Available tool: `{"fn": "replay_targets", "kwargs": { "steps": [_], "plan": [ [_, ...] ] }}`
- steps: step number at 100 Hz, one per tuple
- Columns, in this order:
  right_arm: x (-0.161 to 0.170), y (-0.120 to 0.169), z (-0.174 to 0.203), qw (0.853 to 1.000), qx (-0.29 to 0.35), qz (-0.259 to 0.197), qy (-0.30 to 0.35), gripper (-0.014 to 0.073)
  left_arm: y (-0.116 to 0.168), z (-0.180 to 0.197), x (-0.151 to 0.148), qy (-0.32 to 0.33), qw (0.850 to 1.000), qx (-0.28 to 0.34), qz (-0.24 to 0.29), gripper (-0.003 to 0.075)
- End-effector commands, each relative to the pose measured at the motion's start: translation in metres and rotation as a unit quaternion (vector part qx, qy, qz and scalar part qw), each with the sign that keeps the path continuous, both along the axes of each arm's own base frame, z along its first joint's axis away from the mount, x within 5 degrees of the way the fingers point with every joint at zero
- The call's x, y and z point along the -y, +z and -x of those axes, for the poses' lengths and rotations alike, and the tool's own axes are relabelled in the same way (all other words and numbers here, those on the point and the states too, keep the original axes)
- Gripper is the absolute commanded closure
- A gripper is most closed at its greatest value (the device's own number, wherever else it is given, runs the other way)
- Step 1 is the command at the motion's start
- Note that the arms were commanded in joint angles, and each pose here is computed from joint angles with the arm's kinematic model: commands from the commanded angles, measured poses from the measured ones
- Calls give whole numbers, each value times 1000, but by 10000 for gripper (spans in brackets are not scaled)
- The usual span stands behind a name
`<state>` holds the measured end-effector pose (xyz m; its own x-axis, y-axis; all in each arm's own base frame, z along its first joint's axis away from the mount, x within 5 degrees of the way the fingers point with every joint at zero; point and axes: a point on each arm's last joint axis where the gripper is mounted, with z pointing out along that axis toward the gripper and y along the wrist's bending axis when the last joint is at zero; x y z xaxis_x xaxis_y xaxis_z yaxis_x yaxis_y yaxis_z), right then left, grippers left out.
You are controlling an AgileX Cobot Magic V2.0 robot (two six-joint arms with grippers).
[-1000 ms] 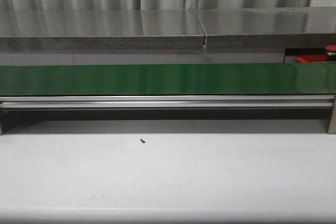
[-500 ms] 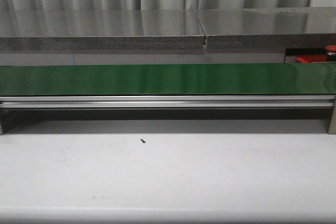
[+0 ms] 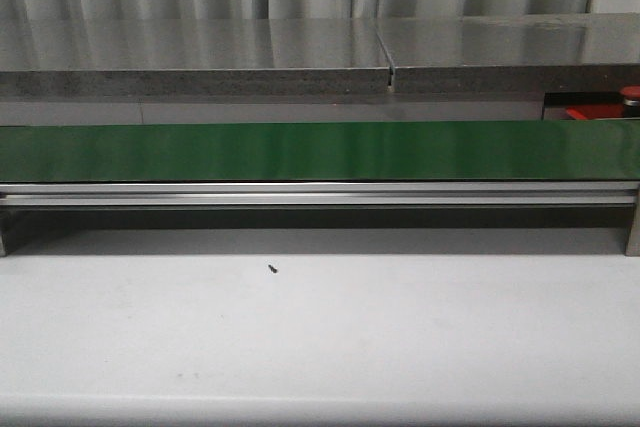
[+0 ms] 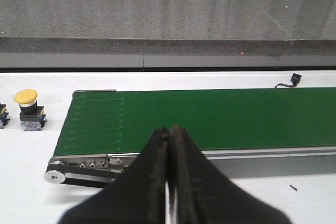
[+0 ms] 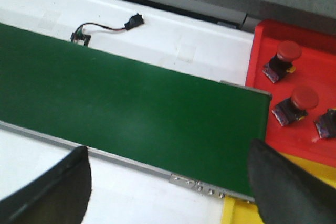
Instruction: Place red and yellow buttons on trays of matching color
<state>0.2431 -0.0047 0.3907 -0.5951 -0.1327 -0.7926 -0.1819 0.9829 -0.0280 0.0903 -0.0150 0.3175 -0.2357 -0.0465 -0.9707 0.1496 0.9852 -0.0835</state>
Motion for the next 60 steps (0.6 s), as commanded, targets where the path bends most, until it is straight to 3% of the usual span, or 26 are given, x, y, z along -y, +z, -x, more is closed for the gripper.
{"fn": "replay_targets", "kwargs": {
  "steps": [1,38,48,60],
  "plan": [
    [0,-2,19,998,57,-4,-21,-8,14,-1,-1,9,999,43,12,739],
    [-1,-65,80,995,92,-1,-50,16,14,-1,-1,9,999,43,12,739],
    [-2,-66,90,993,104,0,-50,118,14,-1,-1,9,999,43,12,739],
    [-2,-61,96,991,122,1,-51,354,14,-1,-1,9,999,43,12,739]
  ]
}}
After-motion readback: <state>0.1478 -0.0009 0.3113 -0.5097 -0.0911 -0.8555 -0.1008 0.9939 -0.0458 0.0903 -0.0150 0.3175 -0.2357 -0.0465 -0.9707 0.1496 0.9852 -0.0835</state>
